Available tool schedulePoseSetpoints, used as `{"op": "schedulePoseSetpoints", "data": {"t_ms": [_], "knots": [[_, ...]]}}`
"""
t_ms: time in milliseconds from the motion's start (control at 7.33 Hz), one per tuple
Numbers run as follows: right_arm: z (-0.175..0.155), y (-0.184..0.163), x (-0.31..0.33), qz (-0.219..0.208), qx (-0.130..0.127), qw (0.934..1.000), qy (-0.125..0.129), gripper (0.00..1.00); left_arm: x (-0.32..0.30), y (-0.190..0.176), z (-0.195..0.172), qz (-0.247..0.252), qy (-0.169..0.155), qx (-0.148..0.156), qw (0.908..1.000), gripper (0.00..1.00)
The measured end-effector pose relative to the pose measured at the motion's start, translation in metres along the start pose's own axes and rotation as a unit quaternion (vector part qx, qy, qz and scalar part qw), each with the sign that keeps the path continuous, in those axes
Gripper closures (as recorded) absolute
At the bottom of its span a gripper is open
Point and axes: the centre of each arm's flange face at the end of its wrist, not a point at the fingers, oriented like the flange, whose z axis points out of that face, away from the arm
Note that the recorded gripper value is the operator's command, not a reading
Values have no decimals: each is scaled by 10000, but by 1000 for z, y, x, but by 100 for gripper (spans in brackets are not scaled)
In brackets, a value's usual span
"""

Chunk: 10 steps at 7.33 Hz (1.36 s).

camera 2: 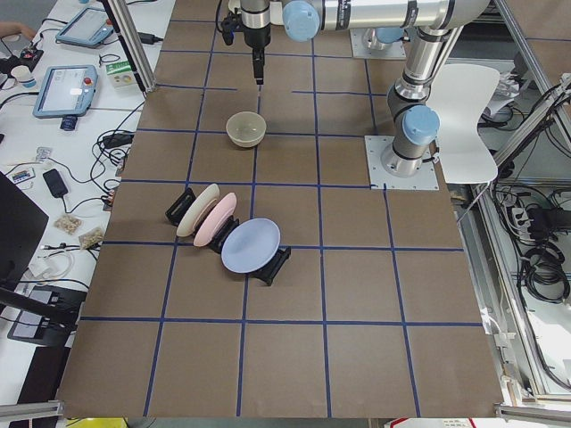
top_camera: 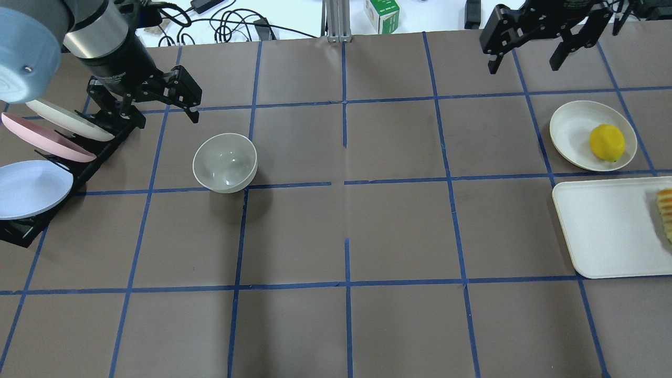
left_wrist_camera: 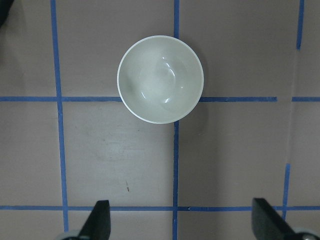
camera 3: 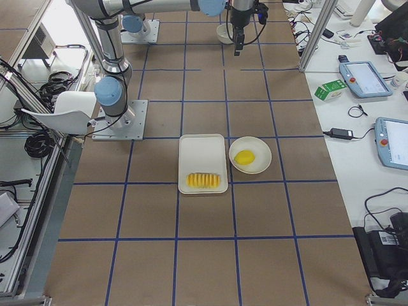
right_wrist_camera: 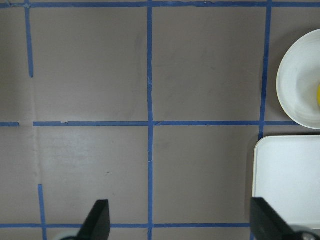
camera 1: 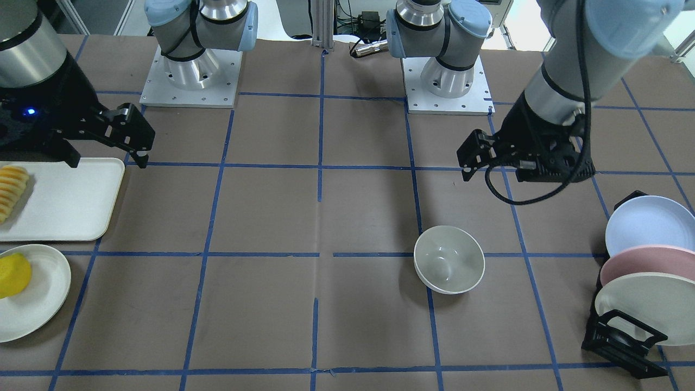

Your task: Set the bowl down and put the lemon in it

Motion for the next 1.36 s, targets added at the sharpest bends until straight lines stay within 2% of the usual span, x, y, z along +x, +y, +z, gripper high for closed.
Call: {"op": "schedulePoseSetpoints", "data": {"t_ms": [136, 273, 409, 682, 818, 1091, 1364], "knots": [[16, -19, 48, 38, -72, 9999, 150, 0, -18, -20, 23, 30, 80, -48, 10000, 0], [38, -38, 93, -165, -96, 9995, 240, 0, -33, -36, 45, 62, 118, -71, 9999, 0], [65, -54, 130, -364, -189, 9988, 257, 0, -54, -48, 69, 117, 153, -145, 9997, 0], [125, -74, 200, -313, -442, 9984, 190, 0, -92, -52, 127, 307, 440, -212, 9983, 0], [155, -81, 234, -352, -480, 9981, 159, 1, -94, -47, 154, 331, 519, -170, 9980, 0], [215, -79, 284, -522, -467, 9975, 71, 0, -92, -45, 181, 310, 536, 12, 9981, 0], [271, -66, 300, -781, -160, 9967, 154, 0, -94, -53, 200, 245, 509, 145, 9983, 0]]}}
